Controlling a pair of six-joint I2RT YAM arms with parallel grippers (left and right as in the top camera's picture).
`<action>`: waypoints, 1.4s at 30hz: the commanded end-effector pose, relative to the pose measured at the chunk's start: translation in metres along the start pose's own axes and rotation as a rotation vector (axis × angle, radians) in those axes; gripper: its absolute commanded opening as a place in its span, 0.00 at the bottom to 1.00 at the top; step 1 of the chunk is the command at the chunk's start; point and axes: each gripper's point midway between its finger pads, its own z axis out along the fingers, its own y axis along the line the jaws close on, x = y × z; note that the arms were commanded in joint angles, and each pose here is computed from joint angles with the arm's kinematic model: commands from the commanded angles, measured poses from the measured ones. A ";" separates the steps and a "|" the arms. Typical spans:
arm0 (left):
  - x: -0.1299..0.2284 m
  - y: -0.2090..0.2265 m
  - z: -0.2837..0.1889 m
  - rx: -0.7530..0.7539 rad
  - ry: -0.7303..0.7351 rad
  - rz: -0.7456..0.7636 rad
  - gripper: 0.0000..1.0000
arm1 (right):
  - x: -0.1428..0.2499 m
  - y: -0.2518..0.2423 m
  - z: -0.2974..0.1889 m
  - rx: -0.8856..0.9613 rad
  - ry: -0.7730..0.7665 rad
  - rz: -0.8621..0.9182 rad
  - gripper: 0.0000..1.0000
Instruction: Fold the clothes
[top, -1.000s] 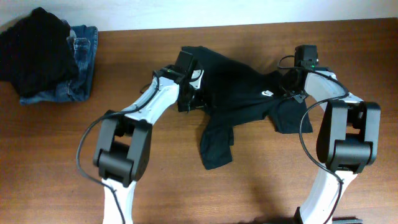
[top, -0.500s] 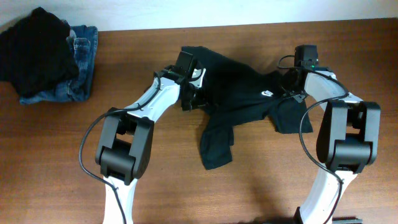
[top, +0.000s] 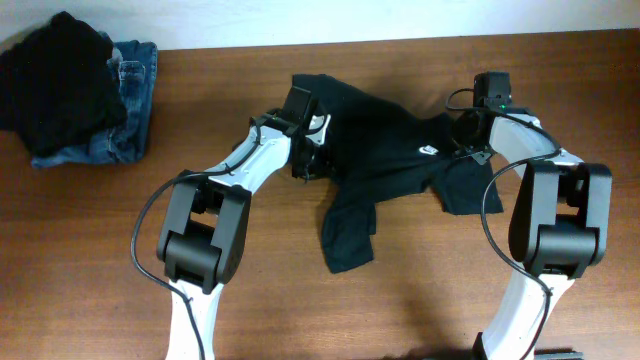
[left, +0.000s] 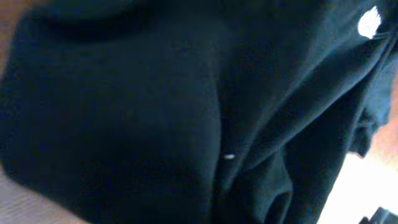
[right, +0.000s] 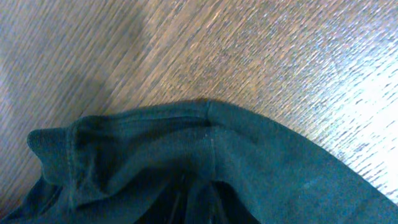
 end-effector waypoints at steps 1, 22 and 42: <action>0.002 0.010 -0.005 -0.018 0.029 -0.014 0.09 | 0.010 -0.002 0.007 -0.002 0.038 0.006 0.18; 0.005 0.127 -0.127 -0.693 0.080 -0.158 0.22 | 0.011 -0.002 0.007 -0.001 0.039 0.005 0.18; 0.041 0.052 -0.095 -0.265 0.269 -0.167 0.28 | 0.012 -0.003 0.007 0.001 0.043 0.005 0.18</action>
